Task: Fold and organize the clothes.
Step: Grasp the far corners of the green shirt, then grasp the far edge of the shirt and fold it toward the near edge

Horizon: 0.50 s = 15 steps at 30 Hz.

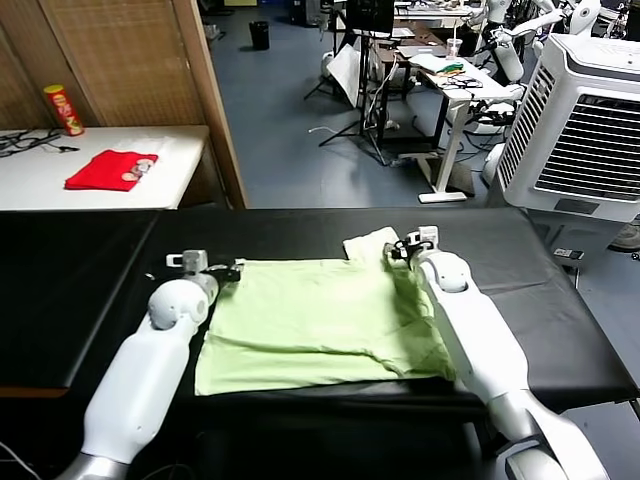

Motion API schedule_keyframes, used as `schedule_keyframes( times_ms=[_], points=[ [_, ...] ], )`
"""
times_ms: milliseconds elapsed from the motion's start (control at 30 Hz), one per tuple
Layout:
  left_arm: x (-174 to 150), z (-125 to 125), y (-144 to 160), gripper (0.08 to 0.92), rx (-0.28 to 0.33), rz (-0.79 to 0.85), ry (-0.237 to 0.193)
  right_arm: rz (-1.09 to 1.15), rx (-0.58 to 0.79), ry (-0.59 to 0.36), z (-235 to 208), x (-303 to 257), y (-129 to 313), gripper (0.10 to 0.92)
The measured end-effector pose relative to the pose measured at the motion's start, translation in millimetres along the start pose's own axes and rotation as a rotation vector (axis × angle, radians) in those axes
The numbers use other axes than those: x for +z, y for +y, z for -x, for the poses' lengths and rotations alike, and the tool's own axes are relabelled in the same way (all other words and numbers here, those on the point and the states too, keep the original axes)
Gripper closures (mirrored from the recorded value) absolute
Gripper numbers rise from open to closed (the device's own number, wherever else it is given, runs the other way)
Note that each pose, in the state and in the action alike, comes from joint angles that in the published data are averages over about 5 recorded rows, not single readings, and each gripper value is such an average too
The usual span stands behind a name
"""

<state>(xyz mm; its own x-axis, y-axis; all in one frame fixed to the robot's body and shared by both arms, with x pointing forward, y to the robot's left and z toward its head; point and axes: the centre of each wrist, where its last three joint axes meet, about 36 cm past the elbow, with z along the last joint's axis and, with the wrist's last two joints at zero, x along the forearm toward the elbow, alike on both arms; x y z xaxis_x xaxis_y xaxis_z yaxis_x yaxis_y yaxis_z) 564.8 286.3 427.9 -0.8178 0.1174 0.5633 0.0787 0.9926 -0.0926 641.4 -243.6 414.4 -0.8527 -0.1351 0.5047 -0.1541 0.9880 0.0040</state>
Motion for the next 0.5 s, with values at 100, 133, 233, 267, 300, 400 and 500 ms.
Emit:
schedule_keyframes(
  times_ms=[100, 133, 233, 267, 300, 400, 500],
  points=[
    [0, -1, -1, 0.866, 0.006, 0.001, -0.006, 0.002, 0.006, -0.047, -4, 0, -2, 0.901],
    [-1, -1, -1, 0.868, 0.006, 0.002, -0.009, 0.003, 0.006, -0.065, -7, 0, -4, 0.901],
    [-2, -4, 1, 0.87, 0.004, 0.002, -0.02, 0.004, -0.004, -0.11, -18, -1, -10, 0.901],
    [-3, -7, 2, 0.87, 0.002, 0.004, -0.026, 0.002, -0.011, -0.123, -23, 0, -12, 0.901],
    [-4, -9, 3, 0.87, -0.001, 0.006, -0.032, 0.0, -0.017, -0.133, -29, 1, -15, 0.901],
    [-6, -20, 5, 0.87, -0.007, 0.019, -0.055, -0.01, -0.036, -0.159, -51, 4, -20, 0.901],
    [-6, -37, 5, 0.87, -0.004, 0.032, -0.08, -0.026, -0.049, -0.179, -75, 11, -24, 0.901]
  ],
)
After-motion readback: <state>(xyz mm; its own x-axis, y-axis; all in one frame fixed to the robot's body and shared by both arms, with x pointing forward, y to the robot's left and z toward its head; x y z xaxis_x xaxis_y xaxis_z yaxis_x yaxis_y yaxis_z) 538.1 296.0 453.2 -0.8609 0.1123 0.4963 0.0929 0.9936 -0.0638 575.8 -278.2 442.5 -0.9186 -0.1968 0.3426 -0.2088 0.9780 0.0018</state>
